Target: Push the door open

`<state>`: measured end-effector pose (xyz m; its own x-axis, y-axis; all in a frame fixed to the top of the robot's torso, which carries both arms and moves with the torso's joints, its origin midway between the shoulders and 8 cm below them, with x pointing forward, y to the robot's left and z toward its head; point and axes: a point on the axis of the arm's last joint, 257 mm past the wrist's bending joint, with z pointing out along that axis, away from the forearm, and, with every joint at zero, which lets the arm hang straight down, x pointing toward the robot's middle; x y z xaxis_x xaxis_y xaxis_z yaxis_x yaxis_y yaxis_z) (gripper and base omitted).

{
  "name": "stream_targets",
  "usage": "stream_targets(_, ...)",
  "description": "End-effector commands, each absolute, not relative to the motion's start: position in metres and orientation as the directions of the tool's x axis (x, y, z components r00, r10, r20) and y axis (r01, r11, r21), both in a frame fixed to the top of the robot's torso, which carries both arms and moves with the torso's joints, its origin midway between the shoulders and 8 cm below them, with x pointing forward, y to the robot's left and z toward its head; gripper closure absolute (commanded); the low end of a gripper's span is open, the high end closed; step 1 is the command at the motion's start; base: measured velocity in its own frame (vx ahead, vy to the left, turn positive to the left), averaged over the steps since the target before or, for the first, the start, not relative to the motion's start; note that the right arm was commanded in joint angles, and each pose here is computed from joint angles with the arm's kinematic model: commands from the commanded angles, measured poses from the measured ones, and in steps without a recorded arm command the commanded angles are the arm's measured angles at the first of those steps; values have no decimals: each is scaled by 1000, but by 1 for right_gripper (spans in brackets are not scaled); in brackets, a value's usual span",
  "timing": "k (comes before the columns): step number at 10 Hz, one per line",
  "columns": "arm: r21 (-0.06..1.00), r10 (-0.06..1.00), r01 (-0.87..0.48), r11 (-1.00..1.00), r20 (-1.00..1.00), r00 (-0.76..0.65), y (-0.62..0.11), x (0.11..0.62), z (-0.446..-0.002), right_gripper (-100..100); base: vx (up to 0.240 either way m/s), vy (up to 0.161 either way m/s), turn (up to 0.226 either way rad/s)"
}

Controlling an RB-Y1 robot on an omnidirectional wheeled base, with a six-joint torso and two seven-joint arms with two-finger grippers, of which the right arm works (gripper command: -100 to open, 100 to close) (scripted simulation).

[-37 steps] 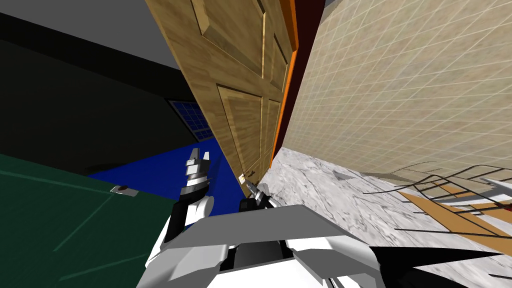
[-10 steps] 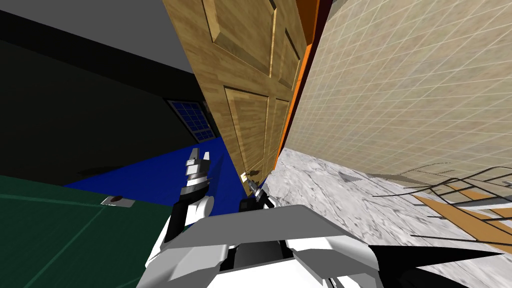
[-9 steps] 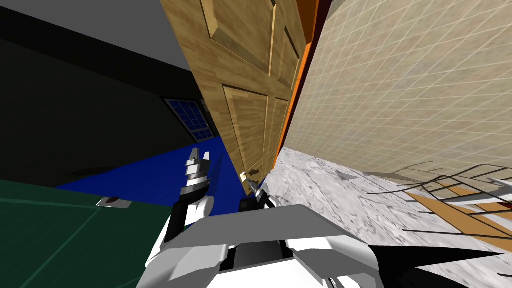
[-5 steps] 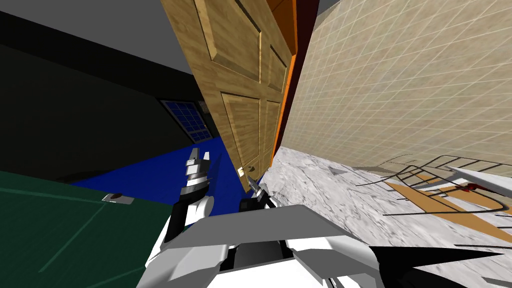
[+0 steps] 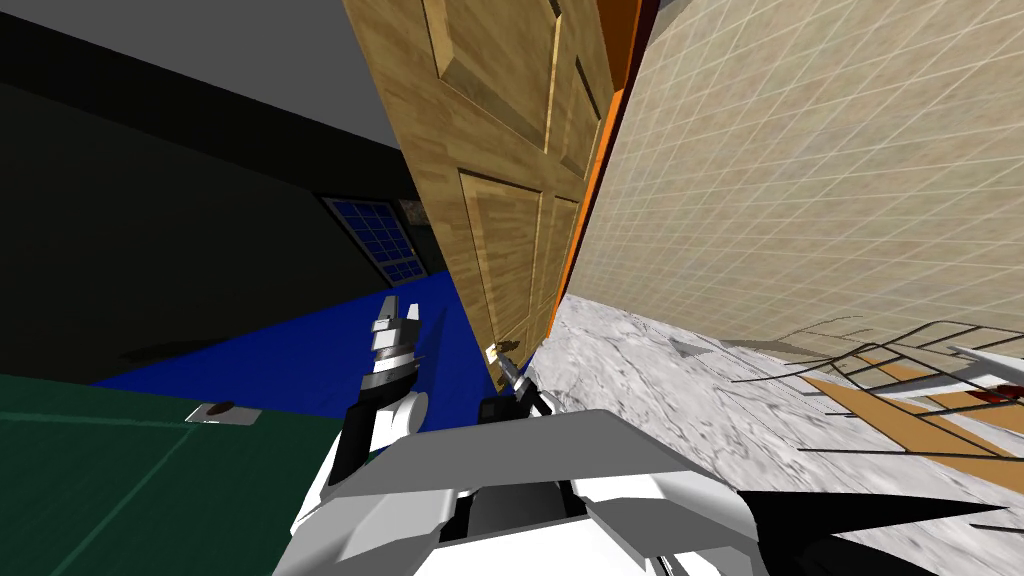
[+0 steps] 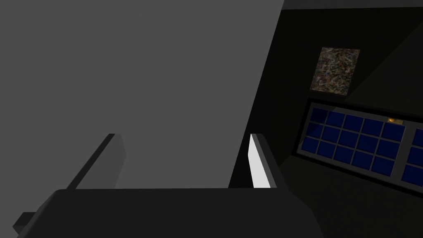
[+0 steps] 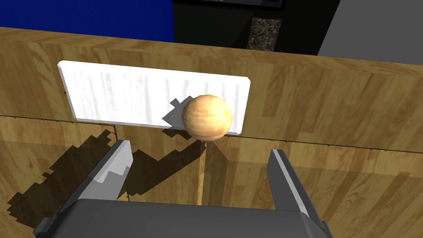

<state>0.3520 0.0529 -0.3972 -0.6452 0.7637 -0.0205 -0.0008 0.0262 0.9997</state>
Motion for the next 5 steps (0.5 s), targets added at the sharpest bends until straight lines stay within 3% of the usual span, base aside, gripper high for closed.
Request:
stream_targets(1, 1000, 767, -2, 20, -17, -642, 56, 354, -395, -100, 147, 135, 22)
stream_targets(3, 1000, 767, -3, 17, -15, -642, 57, 355, -393, -100, 92, 87, 7)
stream_targets(4, 1000, 767, -3, 17, -15, -642, 57, 355, -393, 100, 0, 0, 0)
stream_targets(5, 1000, 767, -3, 17, -15, -642, 57, 355, -393, 100, -17, -20, 7)
